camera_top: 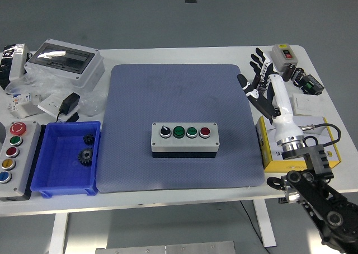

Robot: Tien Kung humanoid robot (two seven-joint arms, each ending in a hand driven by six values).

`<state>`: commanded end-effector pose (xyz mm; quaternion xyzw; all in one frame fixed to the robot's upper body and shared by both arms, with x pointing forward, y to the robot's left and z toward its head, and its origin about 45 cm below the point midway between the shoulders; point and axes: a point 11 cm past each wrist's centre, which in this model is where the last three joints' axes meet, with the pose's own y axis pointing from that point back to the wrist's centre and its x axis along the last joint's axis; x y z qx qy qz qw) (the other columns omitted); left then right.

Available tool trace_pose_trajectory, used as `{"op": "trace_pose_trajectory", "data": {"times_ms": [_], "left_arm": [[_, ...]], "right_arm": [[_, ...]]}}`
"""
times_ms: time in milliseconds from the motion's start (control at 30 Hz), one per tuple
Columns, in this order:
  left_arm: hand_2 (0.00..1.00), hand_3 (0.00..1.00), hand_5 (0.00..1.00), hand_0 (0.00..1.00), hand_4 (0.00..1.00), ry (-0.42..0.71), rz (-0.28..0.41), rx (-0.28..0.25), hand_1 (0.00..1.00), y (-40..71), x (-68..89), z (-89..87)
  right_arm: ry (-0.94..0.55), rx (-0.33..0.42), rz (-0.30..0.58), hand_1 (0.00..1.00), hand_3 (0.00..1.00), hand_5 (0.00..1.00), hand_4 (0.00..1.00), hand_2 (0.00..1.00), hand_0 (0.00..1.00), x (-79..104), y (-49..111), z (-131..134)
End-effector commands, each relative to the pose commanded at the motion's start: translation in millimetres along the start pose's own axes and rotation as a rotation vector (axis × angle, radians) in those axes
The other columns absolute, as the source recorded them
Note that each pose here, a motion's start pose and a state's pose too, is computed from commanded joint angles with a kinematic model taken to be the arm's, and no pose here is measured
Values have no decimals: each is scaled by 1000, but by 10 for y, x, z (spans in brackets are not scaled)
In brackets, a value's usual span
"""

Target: Pick up the button,place it on the desk,press the button,press the button

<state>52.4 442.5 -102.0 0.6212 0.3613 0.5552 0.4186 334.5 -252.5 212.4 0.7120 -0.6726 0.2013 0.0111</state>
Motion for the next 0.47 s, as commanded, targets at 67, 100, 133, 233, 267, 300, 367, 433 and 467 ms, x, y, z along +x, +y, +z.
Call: {"op": "trace_pose_trajectory", "data": {"times_ms": [67, 100, 133, 233, 267, 300, 367, 433, 467], "left_arm": [[520, 589, 180, 625, 614, -1, -2, 1, 523, 0, -10, -3], [522, 590, 180, 625, 615, -1, -2, 1, 526, 0, -10, -3], [522, 590, 180, 625, 615, -1, -1, 1, 526, 0, -7, -3], [522, 590, 180, 625, 615, 3, 2, -1, 526, 0, 10, 3], [522, 590, 180, 625, 615, 4, 2, -1, 526, 0, 13, 5], [523, 589, 183, 625, 615, 4, 3, -1, 536, 0, 15, 6], [523, 589, 183, 625, 615, 5, 2, -1, 536, 1, 14, 7], [523, 589, 183, 625, 615, 6, 2, 0, 536, 0, 10, 5], [523, 589, 183, 625, 615, 6, 2, 1, 536, 0, 9, 2]], "right_arm": [[0, -2, 3, 909, 998, 722, 941, 954, 948, 7, 5, 6], [0, -3, 4, 898, 962, 749, 954, 927, 933, 11, 6, 7], [1, -4, 5, 898, 962, 749, 954, 927, 933, 14, 8, 9], [2, -2, 9, 898, 962, 749, 954, 927, 933, 22, 10, 6], [2, 0, 10, 898, 962, 749, 954, 927, 933, 24, 8, 2], [3, 2, 10, 885, 921, 747, 955, 914, 922, 26, 6, -4], [3, 6, 12, 885, 921, 747, 955, 914, 922, 29, 3, -14], [1, 8, 14, 885, 921, 747, 955, 914, 922, 32, 3, -21], [0, 8, 14, 885, 921, 747, 955, 914, 922, 33, 3, -23]]}}
